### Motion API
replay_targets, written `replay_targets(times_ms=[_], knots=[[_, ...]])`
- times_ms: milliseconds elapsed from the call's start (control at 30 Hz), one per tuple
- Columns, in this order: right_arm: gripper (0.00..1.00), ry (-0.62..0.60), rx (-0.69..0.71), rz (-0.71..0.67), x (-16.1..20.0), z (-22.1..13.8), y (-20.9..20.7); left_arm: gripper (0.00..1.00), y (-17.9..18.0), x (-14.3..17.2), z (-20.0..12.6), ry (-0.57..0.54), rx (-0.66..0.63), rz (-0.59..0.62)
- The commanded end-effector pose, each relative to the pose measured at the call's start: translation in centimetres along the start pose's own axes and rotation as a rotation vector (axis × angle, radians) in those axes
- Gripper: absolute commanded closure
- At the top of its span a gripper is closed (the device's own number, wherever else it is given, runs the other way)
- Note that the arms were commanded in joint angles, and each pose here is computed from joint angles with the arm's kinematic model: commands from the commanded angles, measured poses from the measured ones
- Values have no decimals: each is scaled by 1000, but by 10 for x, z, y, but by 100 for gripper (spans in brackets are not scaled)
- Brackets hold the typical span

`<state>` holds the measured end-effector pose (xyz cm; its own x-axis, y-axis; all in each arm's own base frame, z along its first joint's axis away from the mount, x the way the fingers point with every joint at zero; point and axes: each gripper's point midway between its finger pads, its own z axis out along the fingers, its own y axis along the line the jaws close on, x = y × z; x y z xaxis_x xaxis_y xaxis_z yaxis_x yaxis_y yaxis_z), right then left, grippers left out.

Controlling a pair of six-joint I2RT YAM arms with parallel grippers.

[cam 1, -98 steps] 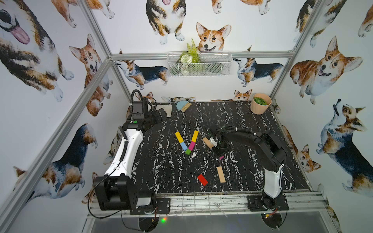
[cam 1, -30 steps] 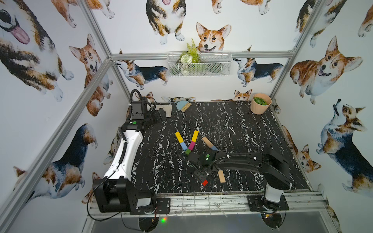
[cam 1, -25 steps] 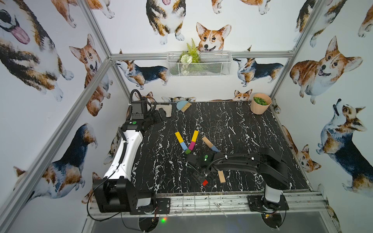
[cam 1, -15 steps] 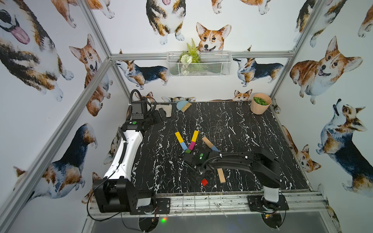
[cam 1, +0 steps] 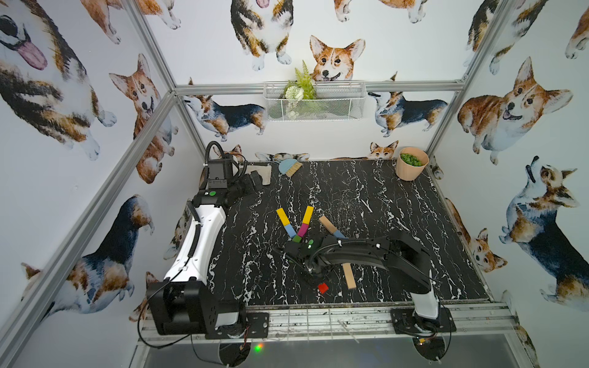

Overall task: Assemble the letter v with building blocks
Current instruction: Pick up the building block from the center of the board.

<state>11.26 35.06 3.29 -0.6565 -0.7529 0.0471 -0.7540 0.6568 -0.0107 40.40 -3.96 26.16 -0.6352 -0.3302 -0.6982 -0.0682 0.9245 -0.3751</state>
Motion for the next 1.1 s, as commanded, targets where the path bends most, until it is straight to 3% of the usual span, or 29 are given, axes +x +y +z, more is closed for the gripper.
replay_targets(times_ms=[0,467,600,833,1067], knots=[[41,50,-1,13,9,-1,-1,0,1,-3,-1,-8,-5,8],[34,-69,-30,58,-4,-46,-10,0,6,4,31,65,-6,1],[31,-98,-113,94,0,-41,-11,0,7,8,28,57,-6,1],[29,-92,-80,62,13,-19,-21,0,3,-1,10,6,0,-2],[29,-84,-82,-53,26,-5,-28,0,1,3,8,18,18,-39]])
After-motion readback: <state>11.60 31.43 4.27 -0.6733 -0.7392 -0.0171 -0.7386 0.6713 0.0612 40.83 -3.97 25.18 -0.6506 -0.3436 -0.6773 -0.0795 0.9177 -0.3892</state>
